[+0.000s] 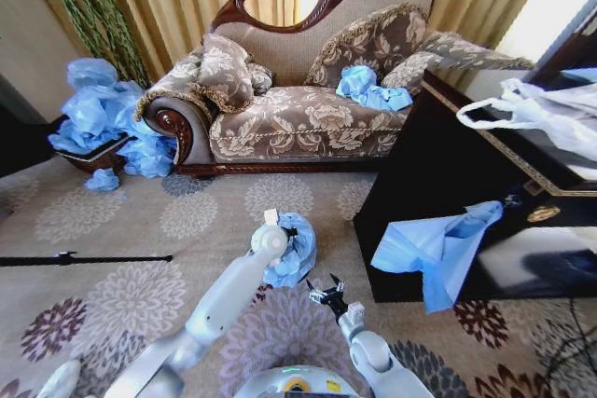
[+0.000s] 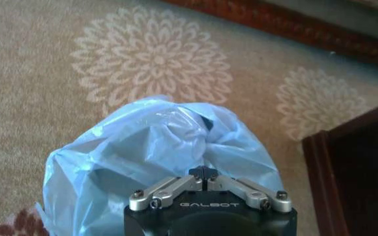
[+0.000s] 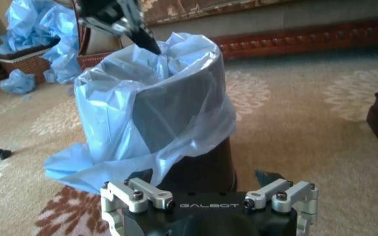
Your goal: Place a garbage bag over the trash bin.
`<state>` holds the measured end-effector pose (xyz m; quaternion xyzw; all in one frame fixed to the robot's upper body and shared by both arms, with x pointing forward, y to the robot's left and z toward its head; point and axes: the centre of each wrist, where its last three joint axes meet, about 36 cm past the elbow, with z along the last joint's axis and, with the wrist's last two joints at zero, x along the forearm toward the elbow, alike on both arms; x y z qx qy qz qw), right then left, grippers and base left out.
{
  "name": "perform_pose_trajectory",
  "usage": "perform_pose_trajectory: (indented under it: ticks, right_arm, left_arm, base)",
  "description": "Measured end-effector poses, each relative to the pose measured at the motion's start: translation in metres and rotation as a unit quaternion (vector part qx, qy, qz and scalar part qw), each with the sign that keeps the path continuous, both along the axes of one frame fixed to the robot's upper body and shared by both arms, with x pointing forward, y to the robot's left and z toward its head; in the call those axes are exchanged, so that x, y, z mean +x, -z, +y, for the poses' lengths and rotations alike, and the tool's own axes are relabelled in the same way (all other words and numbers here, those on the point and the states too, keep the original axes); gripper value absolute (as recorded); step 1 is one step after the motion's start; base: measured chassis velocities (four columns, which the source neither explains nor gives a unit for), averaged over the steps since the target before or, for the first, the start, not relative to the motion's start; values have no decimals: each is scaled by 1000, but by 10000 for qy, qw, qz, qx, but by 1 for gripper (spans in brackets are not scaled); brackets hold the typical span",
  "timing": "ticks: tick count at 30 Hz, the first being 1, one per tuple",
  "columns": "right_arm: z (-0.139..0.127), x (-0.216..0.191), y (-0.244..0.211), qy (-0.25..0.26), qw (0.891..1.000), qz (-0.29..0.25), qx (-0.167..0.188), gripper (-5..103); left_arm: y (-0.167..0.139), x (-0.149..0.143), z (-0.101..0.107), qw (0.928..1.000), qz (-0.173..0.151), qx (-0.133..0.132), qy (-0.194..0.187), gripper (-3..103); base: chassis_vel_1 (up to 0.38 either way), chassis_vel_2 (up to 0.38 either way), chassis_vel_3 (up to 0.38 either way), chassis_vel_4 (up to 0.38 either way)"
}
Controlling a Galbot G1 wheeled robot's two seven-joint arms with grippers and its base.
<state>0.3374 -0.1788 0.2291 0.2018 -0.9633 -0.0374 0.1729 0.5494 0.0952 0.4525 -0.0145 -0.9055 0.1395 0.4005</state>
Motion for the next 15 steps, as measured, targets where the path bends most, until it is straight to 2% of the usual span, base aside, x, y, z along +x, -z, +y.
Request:
perform_pose_trajectory:
  ticks: [8,12,15]
  right_arm:
    - [7,4,0,-141,9999,34,14,100]
    - [14,12,-1,-271,9996,38,21,100]
    - [17,11,-1,-325,9994,68,38,100]
  left_arm:
    - [25,24,-6,9992,322,-58,-236,0]
    - [34,28,3,9980,400,-95,-473,0]
    - [43,30,11,9973,424,-6,-602,0]
  base:
    - [0,0,0,0]
    - [0,0,0,0]
    - [0,0,0,0]
